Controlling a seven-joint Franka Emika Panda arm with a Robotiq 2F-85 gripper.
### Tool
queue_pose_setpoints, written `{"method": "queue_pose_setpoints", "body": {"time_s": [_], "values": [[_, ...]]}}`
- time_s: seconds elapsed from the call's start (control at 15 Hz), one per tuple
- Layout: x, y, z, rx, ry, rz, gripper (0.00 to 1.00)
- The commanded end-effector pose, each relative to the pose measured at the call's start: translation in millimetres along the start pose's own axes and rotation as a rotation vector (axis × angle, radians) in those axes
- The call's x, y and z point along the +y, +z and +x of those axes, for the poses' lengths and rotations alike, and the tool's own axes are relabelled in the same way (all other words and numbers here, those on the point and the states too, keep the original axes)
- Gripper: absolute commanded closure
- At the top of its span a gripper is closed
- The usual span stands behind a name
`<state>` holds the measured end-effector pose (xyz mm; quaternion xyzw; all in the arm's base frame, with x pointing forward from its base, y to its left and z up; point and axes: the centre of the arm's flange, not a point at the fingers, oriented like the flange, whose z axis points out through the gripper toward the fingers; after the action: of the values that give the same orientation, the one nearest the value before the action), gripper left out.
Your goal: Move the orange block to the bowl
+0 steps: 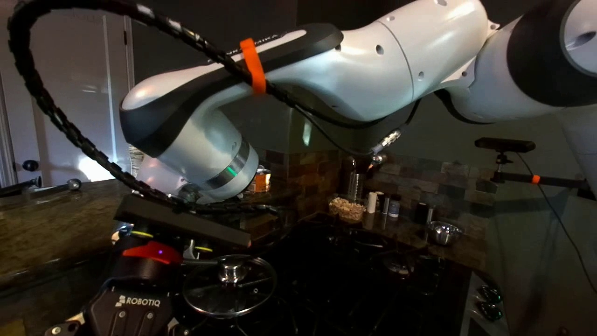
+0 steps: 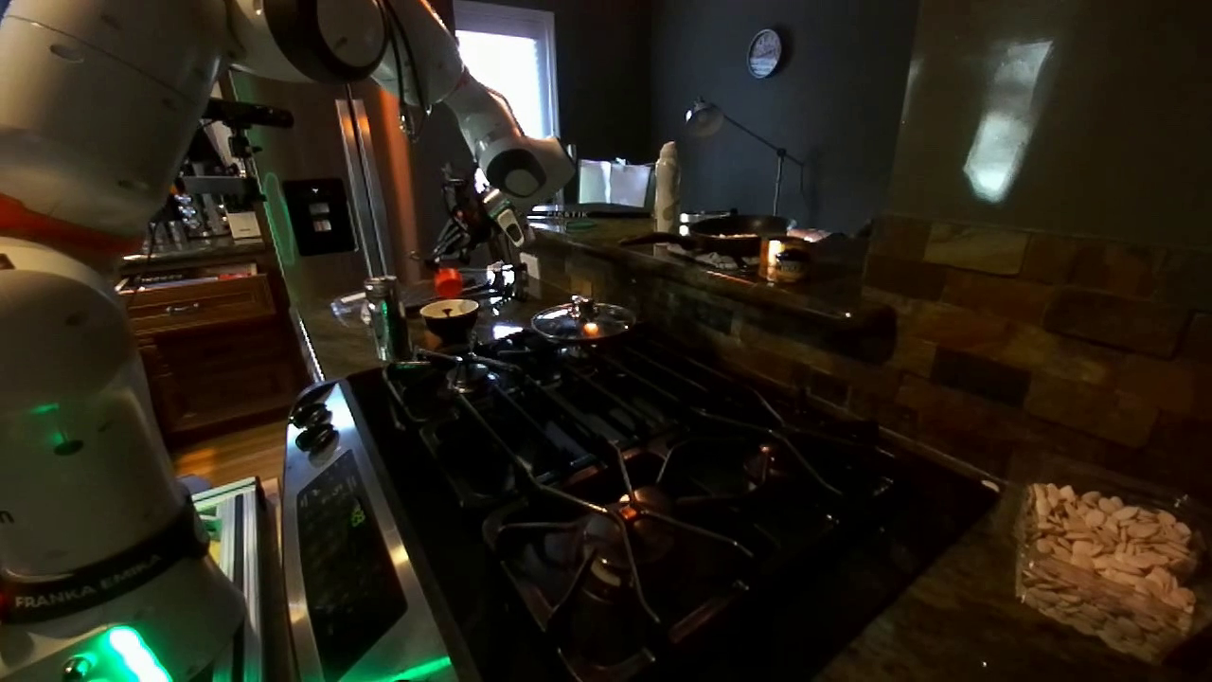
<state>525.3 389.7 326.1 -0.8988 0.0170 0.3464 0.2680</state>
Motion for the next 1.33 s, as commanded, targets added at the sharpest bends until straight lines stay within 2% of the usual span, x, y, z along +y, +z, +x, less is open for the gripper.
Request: {"method": "queue_pose_setpoints", "body": {"time_s": [0.0,0.47,0.53,0.87,1.07,1.13,1.2,1.27], "values": [[1.5,7.4,22.3,-0.032,0.028,0.001,0.99],[15.3,15.5,36.3,-0.047,0.056,0.0,0.99],[15.8,14.9,36.8,-0.045,0.053,0.008,0.78],[15.6,2.1,26.8,-0.02,0.062,0.006,0.42],[8.9,-23.9,1.1,0.072,0.012,0.018,0.18],[4.1,-36.5,-15.5,0.12,-0.057,0.032,0.11],[5.7,-19.0,18.1,0.044,0.003,0.027,0.29],[-0.8,-30.6,9.2,0.074,-0.021,0.033,0.21]]}}
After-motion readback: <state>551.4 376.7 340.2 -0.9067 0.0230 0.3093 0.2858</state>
